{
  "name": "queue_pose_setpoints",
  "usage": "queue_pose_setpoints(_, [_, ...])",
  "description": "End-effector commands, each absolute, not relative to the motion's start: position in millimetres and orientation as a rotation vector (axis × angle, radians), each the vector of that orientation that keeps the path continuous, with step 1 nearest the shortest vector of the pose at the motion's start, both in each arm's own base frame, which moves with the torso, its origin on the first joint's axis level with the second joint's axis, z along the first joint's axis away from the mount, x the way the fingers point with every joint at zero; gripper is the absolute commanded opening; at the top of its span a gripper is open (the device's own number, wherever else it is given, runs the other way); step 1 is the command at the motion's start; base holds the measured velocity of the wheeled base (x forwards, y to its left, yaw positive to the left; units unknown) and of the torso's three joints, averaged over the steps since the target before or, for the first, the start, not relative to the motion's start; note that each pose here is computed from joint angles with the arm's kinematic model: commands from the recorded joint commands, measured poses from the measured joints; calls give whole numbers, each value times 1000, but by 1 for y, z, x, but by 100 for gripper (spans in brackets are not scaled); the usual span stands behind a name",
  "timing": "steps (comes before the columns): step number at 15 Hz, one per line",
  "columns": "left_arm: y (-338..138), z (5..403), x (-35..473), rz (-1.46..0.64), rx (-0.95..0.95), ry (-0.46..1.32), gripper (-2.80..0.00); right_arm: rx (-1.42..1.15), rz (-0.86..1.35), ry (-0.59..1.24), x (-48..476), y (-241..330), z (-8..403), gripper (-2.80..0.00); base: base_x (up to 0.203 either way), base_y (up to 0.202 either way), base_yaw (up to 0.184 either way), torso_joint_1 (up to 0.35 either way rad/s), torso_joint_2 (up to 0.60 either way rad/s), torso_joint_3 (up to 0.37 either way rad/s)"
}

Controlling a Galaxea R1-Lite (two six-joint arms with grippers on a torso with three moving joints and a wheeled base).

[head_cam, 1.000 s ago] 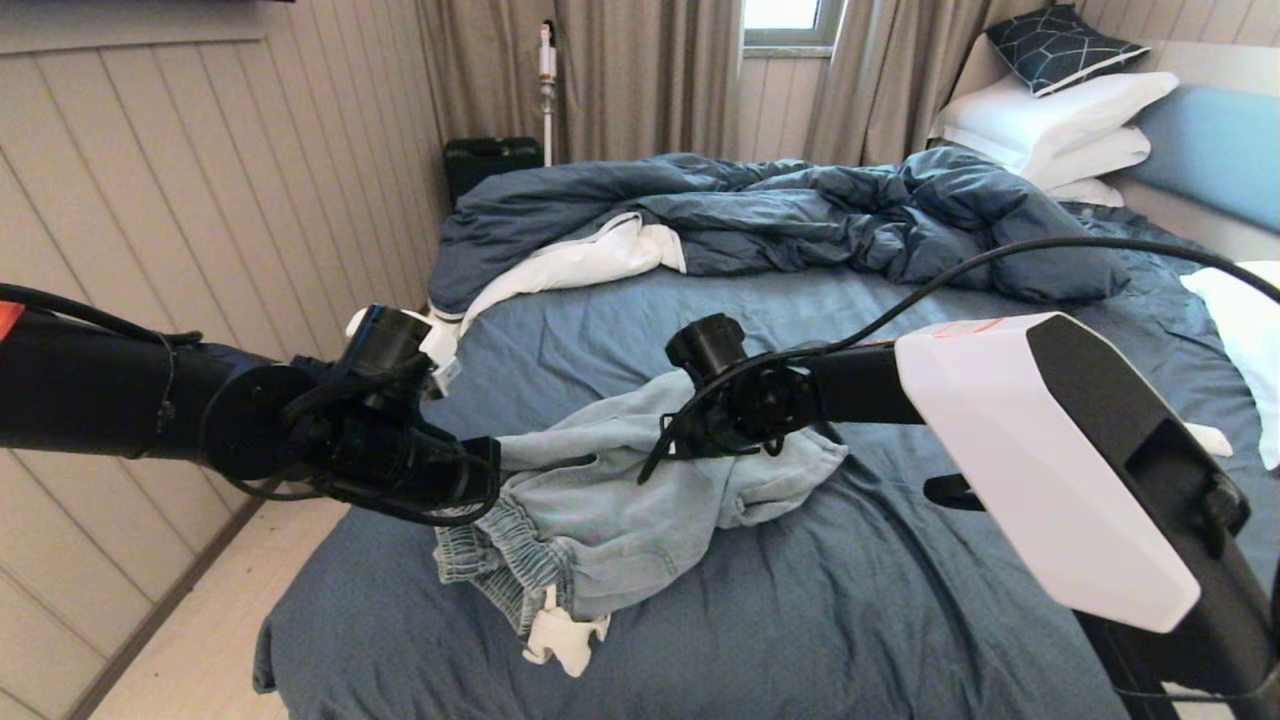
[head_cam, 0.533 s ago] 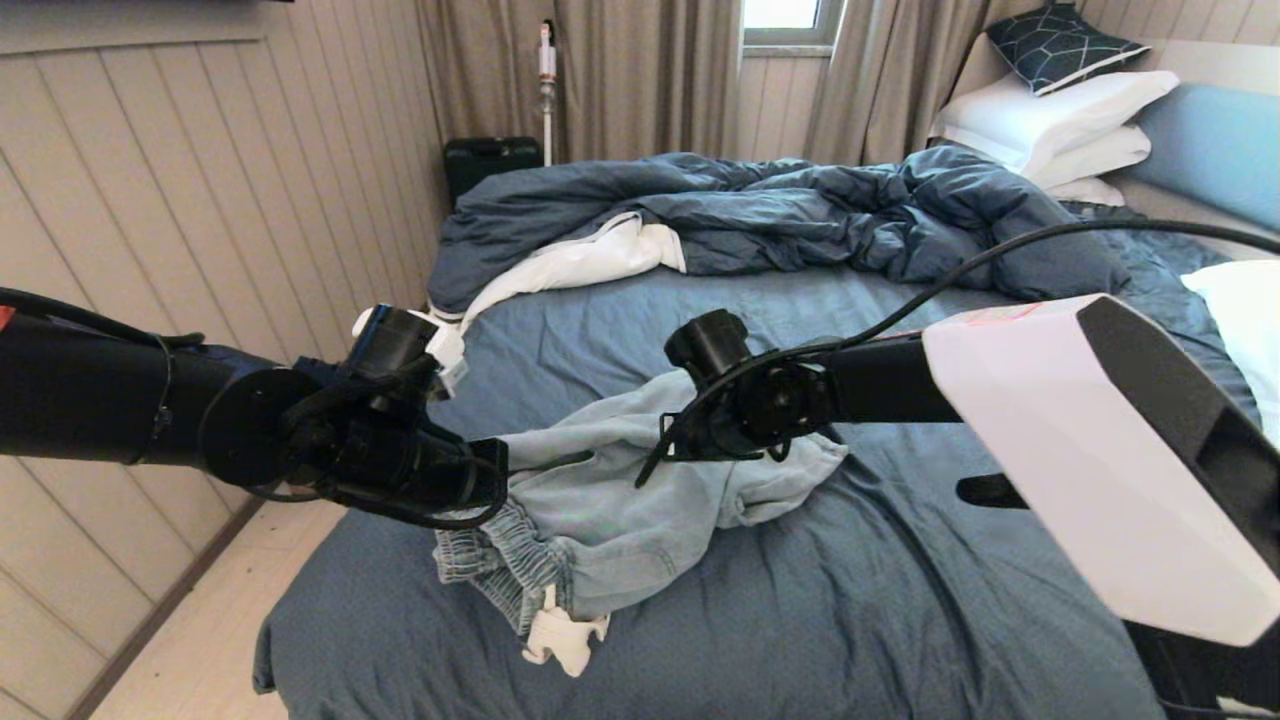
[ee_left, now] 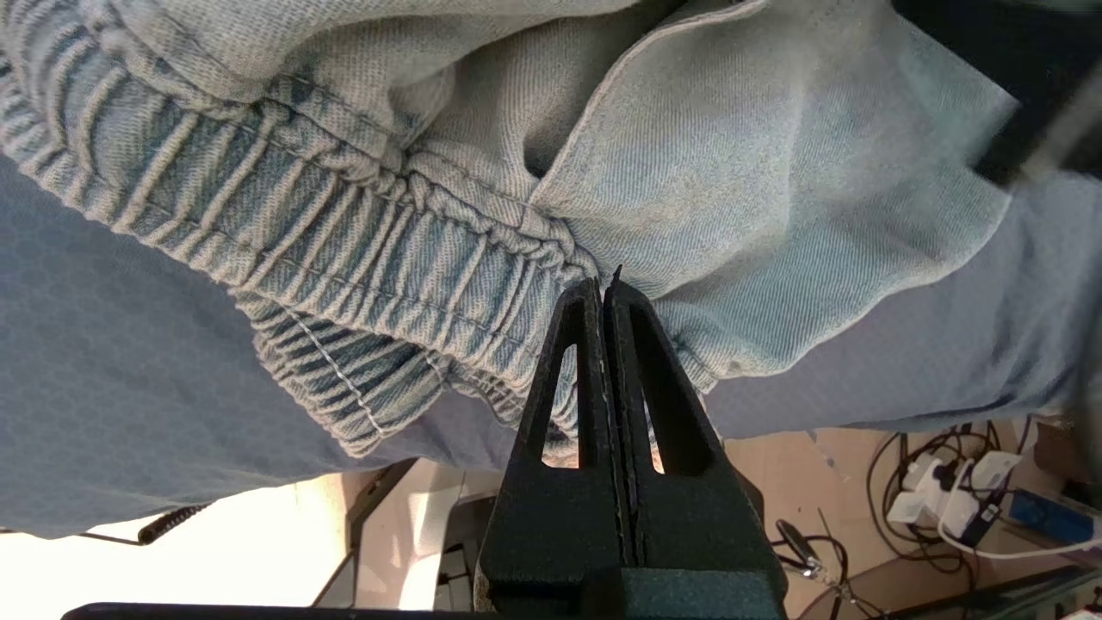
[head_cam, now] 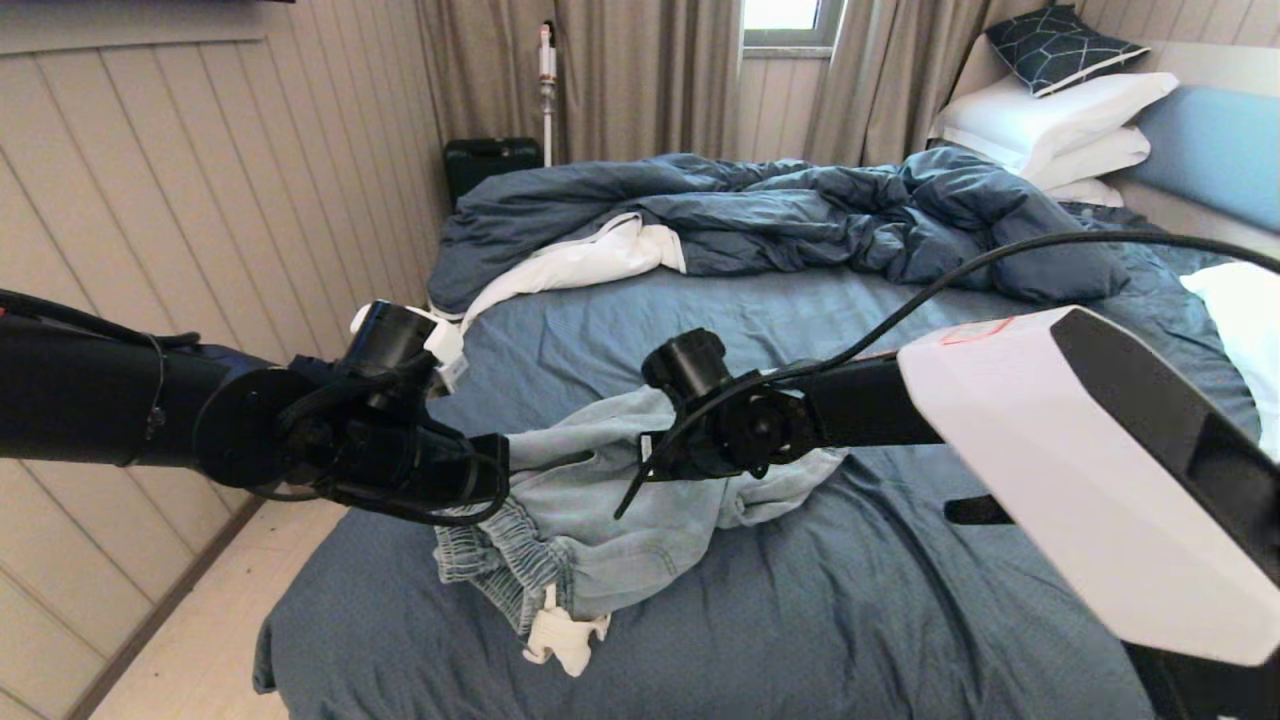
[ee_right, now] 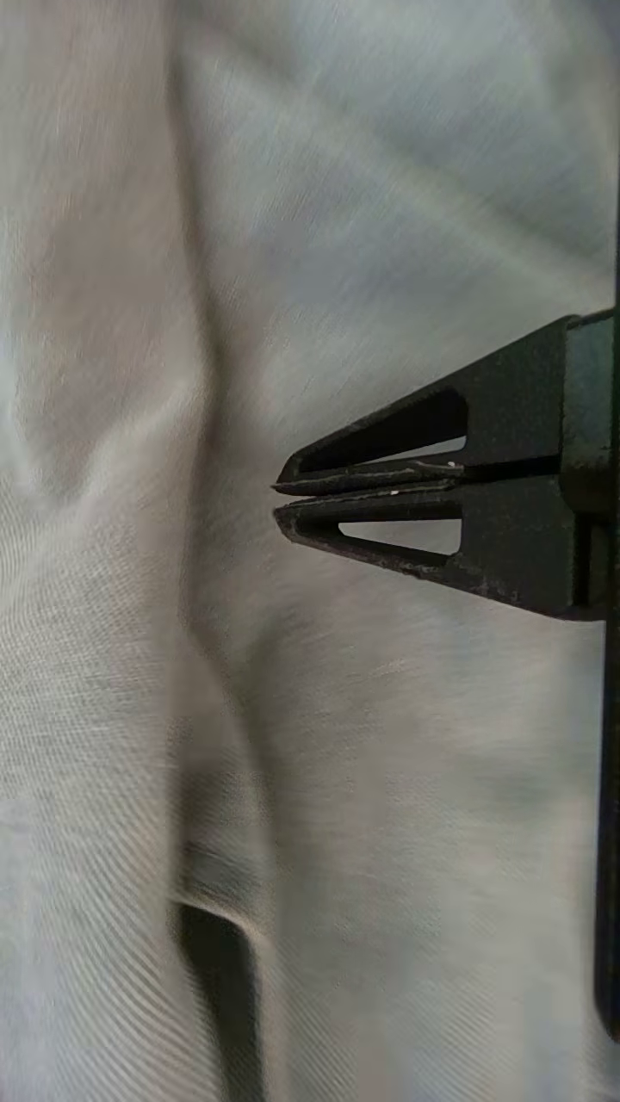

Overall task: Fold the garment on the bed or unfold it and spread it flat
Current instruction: Fold the blue shorts

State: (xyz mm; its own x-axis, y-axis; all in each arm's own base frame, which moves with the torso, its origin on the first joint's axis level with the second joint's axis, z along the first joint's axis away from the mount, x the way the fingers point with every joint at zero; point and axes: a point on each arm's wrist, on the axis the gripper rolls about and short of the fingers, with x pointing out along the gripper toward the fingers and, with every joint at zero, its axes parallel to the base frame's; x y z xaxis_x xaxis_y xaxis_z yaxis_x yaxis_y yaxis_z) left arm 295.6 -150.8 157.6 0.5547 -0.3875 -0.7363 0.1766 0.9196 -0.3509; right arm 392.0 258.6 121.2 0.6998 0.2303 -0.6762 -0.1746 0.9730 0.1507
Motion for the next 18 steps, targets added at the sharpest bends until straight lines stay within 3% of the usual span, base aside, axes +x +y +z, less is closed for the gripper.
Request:
queue_pose_setpoints(1, [-149, 160, 292, -339, -253, 922, -280, 74, 212, 779, 404, 264, 101, -280, 0, 0, 0, 0, 0, 0])
queue_pose_setpoints(6, [-148, 158, 290, -342, -255, 919, -280, 57, 55, 638, 424, 274, 93, -280, 0, 0, 0, 0, 0, 0])
queue_pose_setpoints(8, [-147, 157, 288, -347, -256, 907, -280, 121, 13, 462, 432, 284, 100, -280, 0, 0, 0, 0, 0, 0])
queue_pose_setpoints(18, [-144, 157, 280, -349, -257, 908, -280, 113, -123, 176, 445, 277, 132, -280, 0, 0, 0, 0, 0, 0])
